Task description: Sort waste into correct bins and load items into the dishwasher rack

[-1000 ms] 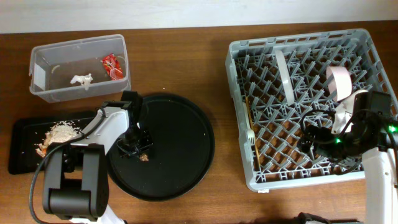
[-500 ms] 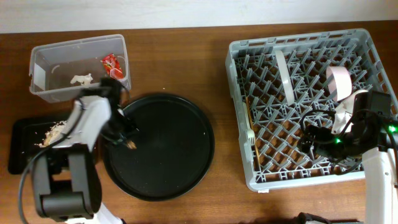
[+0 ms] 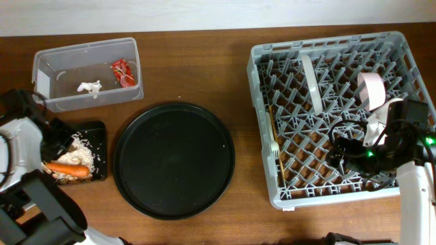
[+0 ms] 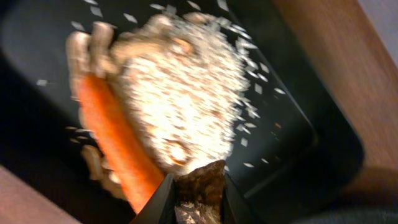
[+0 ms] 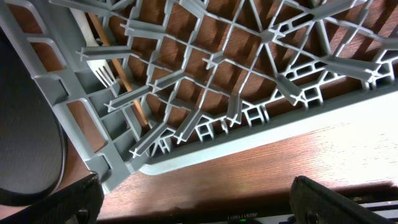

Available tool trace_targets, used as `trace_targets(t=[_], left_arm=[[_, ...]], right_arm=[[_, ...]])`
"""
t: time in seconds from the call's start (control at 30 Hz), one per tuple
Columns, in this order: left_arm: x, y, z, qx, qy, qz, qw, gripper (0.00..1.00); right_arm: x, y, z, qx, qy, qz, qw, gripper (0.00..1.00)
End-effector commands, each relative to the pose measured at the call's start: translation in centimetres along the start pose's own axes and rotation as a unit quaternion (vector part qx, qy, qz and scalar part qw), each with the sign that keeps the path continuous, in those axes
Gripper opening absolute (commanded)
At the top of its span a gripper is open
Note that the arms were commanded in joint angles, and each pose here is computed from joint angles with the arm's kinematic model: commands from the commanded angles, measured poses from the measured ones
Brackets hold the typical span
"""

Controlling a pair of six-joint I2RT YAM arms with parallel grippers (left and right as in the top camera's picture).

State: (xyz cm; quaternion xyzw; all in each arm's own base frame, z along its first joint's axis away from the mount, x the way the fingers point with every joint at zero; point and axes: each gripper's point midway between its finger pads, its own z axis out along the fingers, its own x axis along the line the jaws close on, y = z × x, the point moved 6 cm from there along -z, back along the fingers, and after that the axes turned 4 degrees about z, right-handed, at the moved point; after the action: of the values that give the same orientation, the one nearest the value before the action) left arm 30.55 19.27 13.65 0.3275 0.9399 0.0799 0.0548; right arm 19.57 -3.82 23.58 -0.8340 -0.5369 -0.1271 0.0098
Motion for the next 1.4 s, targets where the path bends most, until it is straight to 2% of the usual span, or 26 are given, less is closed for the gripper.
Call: trace_targets(t=[0.0,0.23,0.27,0.37,0.43,0.47,0.53,0.63,0.8,1.0,1.13,1.23,1.3,1.37], left_arm=[[2.3,1.2,-0.1,-0.016,0.032,-0.020,0.999,0.01],[4.4,1.1,3.0,0.026,0.060,-0.042,0.997,0.02],[4.4,1.0,3.3,0.031,0.061,-0.042,0.997,0.08],[4.5,0.8,3.7,0.040,0.064,-0.041,0.996,0.10],[4.5,0.8,3.7,0.040,0.064,-0.041,0.996,0.22],[4.5,0.8,3.7,0.040,0.064,-0.041,0.996,0.36],[4.5,0.7,3.7,0.042,0.064,-0.041,0.996,0.40],[4.5,0.7,3.7,0.044,0.064,-0.041,0.996,0.52],[4.3,0.7,3.2,0.042,0.056,-0.042,0.997,0.57],[1.9,1.3,-1.1,0.001,-0.033,-0.035,0.999,0.59],[-1.8,0.2,-4.8,-0.032,-0.096,0.008,0.995,0.60],[-7.9,-3.1,-6.7,-0.039,-0.127,0.113,0.985,0.63],[-10.2,-4.6,-6.8,-0.034,-0.134,0.171,0.976,0.64],[-13.0,-7.2,-6.8,-0.025,-0.141,0.259,0.955,0.68]], right_arm=[[-0.2,-0.1,0.1,0.002,-0.002,0.001,1.000,0.99],[-0.2,-0.1,0.1,0.002,-0.003,0.001,1.000,0.99],[-0.2,-0.1,0.1,0.002,-0.004,0.001,1.000,0.99],[-0.2,-0.1,0.1,0.002,-0.004,0.001,1.000,0.99],[-0.2,0.0,0.1,0.002,-0.004,0.001,1.000,0.99],[-0.2,0.0,0.1,0.002,-0.005,0.001,1.000,0.99],[-0.2,0.0,0.1,0.002,-0.006,0.001,1.000,0.99],[-0.2,0.0,0.1,0.002,-0.006,0.001,1.000,0.99],[-0.2,0.0,0.1,0.002,-0.006,0.001,1.000,0.99],[-0.2,0.1,0.1,-0.003,-0.005,0.000,1.000,0.99],[-0.2,0.4,0.1,-0.009,-0.004,-0.001,1.000,0.99],[0.0,0.9,0.1,-0.022,0.002,-0.004,1.000,0.99],[0.4,1.2,0.1,-0.027,0.019,-0.007,0.999,0.99],[1.2,1.8,0.5,-0.026,0.053,-0.026,0.998,0.99]])
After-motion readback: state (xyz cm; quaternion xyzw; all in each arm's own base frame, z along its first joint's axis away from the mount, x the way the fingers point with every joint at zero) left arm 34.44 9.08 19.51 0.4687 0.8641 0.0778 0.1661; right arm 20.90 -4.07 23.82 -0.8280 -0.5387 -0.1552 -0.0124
